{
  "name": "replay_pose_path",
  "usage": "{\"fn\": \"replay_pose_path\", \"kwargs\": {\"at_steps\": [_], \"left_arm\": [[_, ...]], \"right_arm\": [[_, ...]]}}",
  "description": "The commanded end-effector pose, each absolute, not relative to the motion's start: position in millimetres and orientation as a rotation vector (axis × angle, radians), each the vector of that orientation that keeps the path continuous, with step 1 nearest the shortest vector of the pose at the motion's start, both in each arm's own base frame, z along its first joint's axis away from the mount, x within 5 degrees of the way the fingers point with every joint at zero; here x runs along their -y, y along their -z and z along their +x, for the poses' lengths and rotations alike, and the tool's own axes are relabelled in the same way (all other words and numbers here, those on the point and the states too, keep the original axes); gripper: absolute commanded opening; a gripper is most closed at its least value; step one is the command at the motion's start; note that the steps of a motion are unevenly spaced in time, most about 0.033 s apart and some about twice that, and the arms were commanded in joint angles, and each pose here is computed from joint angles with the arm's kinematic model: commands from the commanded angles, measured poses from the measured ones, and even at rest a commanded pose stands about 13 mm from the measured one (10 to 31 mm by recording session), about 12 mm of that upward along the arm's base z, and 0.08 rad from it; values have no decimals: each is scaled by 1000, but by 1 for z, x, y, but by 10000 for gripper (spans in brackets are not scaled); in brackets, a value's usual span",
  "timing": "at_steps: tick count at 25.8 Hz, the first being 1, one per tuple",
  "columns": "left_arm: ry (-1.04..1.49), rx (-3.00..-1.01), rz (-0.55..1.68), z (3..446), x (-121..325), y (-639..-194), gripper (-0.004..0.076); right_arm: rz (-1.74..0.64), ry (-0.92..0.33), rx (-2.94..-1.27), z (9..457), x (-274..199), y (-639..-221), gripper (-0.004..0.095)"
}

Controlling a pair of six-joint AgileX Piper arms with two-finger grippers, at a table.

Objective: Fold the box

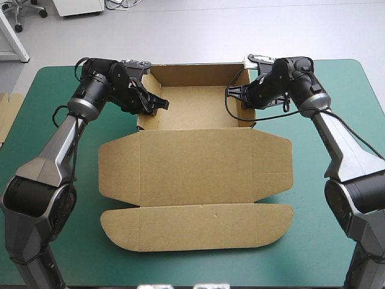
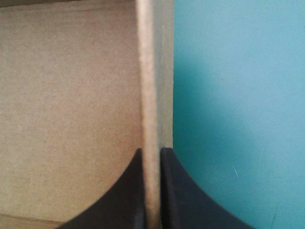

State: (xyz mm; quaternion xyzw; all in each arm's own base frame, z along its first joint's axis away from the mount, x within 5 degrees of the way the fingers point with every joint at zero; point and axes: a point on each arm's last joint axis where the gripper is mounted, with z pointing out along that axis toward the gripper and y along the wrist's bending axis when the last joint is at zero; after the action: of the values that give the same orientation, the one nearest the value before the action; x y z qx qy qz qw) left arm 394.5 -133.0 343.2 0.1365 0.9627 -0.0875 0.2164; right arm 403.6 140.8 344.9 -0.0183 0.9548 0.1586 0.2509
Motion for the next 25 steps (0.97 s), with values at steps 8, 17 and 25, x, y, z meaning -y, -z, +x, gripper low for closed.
{"fn": "replay_pose_path", "kwargs": {"at_steps": [8,17,25], "left_arm": [[19,-2570,437,392,139,-356,248],[-199,-2489,453,395,156,-353,-10],[-173,-2576,422,398,160,-335,-10]], "right_arm": [[-28,-512,-2496,394,-140,-377,-3],[-71,-398,-2557,393,-135,-370,-3],[-123,-332,-2616,389,-131,-366,-3]]}}
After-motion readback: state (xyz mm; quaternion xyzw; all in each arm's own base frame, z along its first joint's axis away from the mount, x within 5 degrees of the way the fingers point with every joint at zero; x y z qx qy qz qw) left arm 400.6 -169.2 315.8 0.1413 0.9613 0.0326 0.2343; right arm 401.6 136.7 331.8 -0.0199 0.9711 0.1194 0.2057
